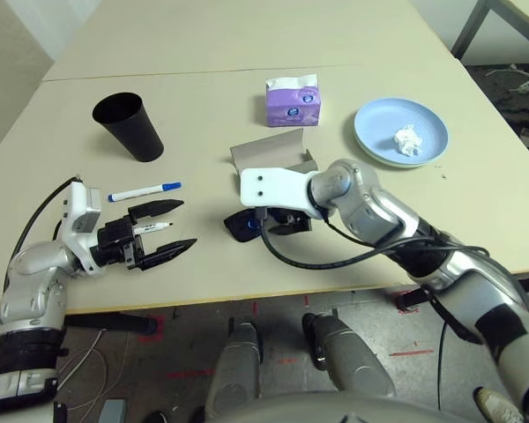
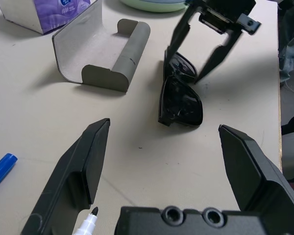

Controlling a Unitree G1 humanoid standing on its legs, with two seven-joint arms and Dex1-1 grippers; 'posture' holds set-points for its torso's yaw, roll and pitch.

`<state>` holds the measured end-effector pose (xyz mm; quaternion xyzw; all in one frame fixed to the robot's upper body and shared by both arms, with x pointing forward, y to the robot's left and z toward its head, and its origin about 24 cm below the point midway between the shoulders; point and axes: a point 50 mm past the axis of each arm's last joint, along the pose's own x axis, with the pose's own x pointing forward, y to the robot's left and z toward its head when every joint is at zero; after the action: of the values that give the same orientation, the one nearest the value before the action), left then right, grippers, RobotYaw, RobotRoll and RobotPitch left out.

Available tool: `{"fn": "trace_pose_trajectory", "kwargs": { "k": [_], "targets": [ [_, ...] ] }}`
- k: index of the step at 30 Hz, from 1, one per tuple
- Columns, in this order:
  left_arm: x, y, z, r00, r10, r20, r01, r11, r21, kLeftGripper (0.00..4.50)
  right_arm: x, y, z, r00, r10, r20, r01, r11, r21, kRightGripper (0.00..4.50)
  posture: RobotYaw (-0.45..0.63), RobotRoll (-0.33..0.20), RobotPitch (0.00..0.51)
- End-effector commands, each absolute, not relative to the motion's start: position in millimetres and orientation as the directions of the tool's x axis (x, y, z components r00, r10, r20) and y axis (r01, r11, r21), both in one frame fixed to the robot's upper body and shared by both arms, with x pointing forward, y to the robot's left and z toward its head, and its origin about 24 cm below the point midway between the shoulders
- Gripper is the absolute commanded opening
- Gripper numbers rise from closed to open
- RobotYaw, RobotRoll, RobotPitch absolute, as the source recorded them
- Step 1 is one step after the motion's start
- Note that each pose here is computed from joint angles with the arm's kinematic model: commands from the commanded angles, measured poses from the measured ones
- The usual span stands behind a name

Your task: Organize and tidy the items on the table.

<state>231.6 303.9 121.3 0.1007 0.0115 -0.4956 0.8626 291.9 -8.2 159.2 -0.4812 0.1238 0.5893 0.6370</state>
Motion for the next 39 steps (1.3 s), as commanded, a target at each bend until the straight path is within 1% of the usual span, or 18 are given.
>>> {"fn": "trace_pose_trajectory", "kwargs": {
  "k": [1,3,4,12,15,18,21,22,25,28,29,35,39],
  "targets": [
    [230,303,120,0.506,-0.853,-0.13,0.859,0.484,0.165,4.5,285,-8,151,0.23,0.628,-0.743,-0.883,-0.187,-0.431,0.89,-0.11,0.0,0.2],
    [230,303,120,0.505,-0.853,-0.129,0.86,0.484,0.165,4.5,285,-9,150,0.23,0.627,-0.744,-0.885,-0.182,-0.428,0.21,-0.11,0.0,0.2],
    [230,303,120,0.505,-0.854,-0.128,0.86,0.483,0.165,4.5,286,-11,150,0.232,0.624,-0.746,-0.886,-0.181,-0.427,0.01,-0.11,0.0,0.2],
    [230,302,120,0.503,-0.855,-0.126,0.861,0.482,0.163,4.5,286,-13,150,0.235,0.619,-0.75,-0.887,-0.179,-0.425,0.01,-0.11,0.0,0.201],
    [230,302,120,0.503,-0.854,-0.128,0.861,0.483,0.161,4.5,284,-9,157,0.231,0.634,-0.738,-0.88,-0.187,-0.436,0.01,-0.11,0.0,0.201],
    [231,303,119,0.506,-0.853,-0.13,0.859,0.486,0.16,4.5,282,-8,165,0.221,0.644,-0.733,-0.875,-0.202,-0.441,0.63,-0.11,0.0,0.199],
    [231,304,119,0.51,-0.85,-0.133,0.857,0.49,0.16,4.5,280,-7,181,0.219,0.656,-0.722,-0.851,-0.233,-0.47,1.64,-0.11,0.0,0.199],
    [231,304,119,0.511,-0.849,-0.133,0.857,0.491,0.16,4.5,280,-7,185,0.223,0.659,-0.718,-0.844,-0.238,-0.48,2.1,-0.11,0.0,0.196],
    [231,304,118,0.513,-0.848,-0.134,0.856,0.493,0.158,4.5,281,-6,196,0.232,0.666,-0.709,-0.825,-0.252,-0.506,3.14,-0.11,0.0,0.194],
    [231,304,117,0.514,-0.848,-0.134,0.855,0.494,0.157,4.5,280,-2,198,0.228,0.676,-0.7,-0.81,-0.268,-0.522,4.21,-0.11,0.0,0.194],
    [231,304,117,0.513,-0.848,-0.134,0.856,0.493,0.157,4.5,280,0,196,0.225,0.677,-0.701,-0.805,-0.276,-0.525,4.48,-0.11,0.0,0.193],
    [231,304,117,0.515,-0.847,-0.13,0.854,0.495,0.161,4.5,285,5,171,0.251,0.678,-0.691,-0.747,-0.318,-0.584,4.48,-0.1,0.0,0.192],
    [227,304,116,0.515,-0.847,-0.134,0.854,0.495,0.157,4.5,289,3,163,0.267,0.684,-0.679,-0.706,-0.341,-0.621,4.48,-0.1,0.0,0.192]
  ]
}}
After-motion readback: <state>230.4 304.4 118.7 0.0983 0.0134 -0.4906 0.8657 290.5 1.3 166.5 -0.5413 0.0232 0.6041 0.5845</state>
